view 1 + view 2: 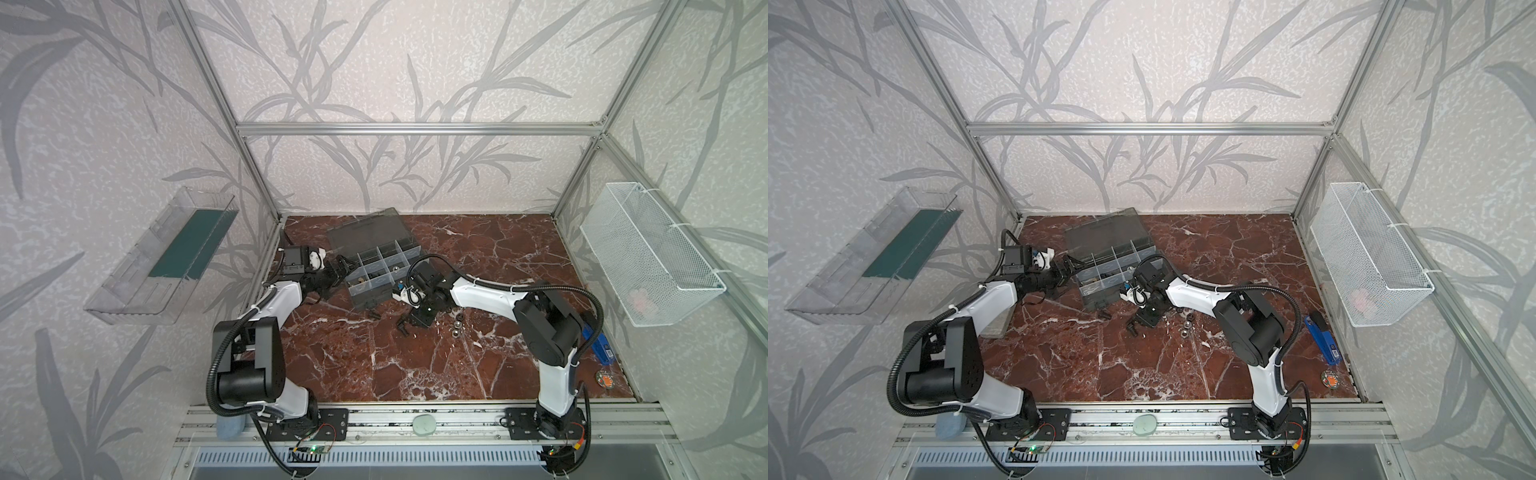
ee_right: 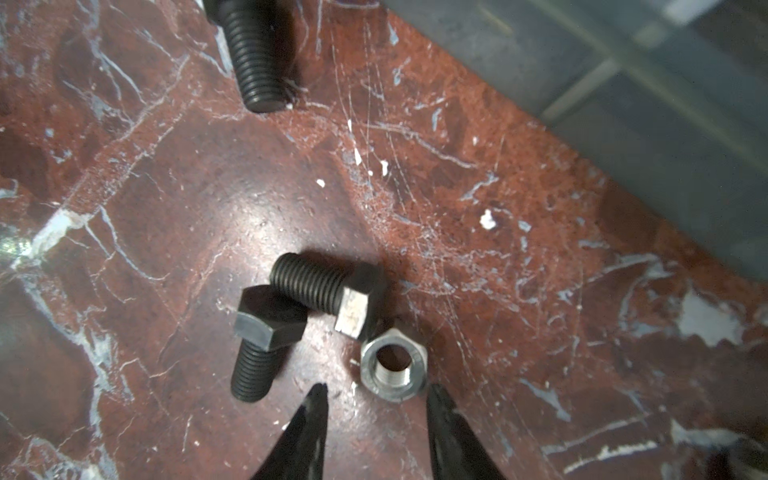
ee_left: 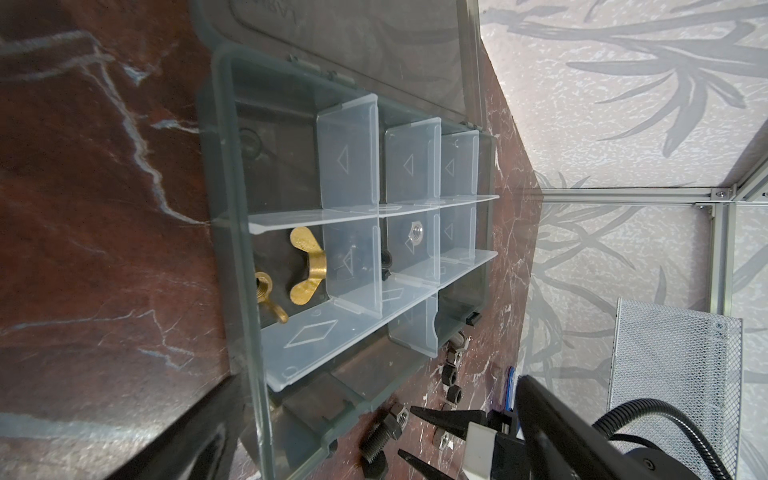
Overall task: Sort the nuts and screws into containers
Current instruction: 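Lower the right gripper and close it on the silver hex nut, then lift the silver hex nut and carry it over the organizer box, then lower the nut into the silver nut compartment and open the right gripper, then move the right gripper over the cluster of silver and black nuts, then lower the right gripper and close it on a small silver hex nut, then lift the small silver hex nut and carry it over the organizer box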
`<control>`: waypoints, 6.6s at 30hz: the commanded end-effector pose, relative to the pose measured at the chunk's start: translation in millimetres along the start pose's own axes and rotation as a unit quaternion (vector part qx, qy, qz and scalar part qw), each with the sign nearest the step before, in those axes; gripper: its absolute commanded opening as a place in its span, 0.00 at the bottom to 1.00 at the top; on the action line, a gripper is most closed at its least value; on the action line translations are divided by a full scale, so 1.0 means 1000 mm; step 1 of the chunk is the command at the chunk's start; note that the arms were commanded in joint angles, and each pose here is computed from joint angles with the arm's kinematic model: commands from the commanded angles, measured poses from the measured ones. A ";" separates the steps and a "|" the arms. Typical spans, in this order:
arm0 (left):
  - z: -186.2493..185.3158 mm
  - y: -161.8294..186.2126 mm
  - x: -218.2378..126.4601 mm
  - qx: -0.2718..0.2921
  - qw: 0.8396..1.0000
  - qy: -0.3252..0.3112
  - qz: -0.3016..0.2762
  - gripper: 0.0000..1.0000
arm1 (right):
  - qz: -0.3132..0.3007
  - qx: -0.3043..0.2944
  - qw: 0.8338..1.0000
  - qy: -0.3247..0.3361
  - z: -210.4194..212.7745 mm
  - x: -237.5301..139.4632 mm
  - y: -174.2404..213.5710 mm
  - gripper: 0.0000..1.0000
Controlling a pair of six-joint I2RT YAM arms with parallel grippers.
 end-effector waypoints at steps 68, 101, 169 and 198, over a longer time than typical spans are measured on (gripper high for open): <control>-0.006 -0.001 -0.004 0.005 1.000 0.015 -0.007 0.99 | -0.218 0.024 0.971 0.099 -0.069 -0.068 -0.135 0.00; -0.006 0.002 -0.003 0.004 1.000 0.022 -0.002 0.99 | -0.205 0.058 0.967 0.137 -0.094 -0.020 -0.150 0.31; -0.001 -0.001 0.007 -0.001 0.999 0.030 0.012 0.99 | 0.054 0.431 0.891 0.129 -0.024 -0.038 0.095 0.47; 0.001 0.001 0.008 0.001 0.999 0.036 0.013 0.99 | -0.037 0.252 0.964 0.076 -0.014 -0.105 0.000 0.00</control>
Point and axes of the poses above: each gripper's point midway between its finger pads, its own x axis out along the fingers, its own z axis along the line the jaws close on, y = z × x, the point moved 10 cm from there along -x, back along the fingers, and after that the axes turned 9 degrees about x, right-handed, at the moved point
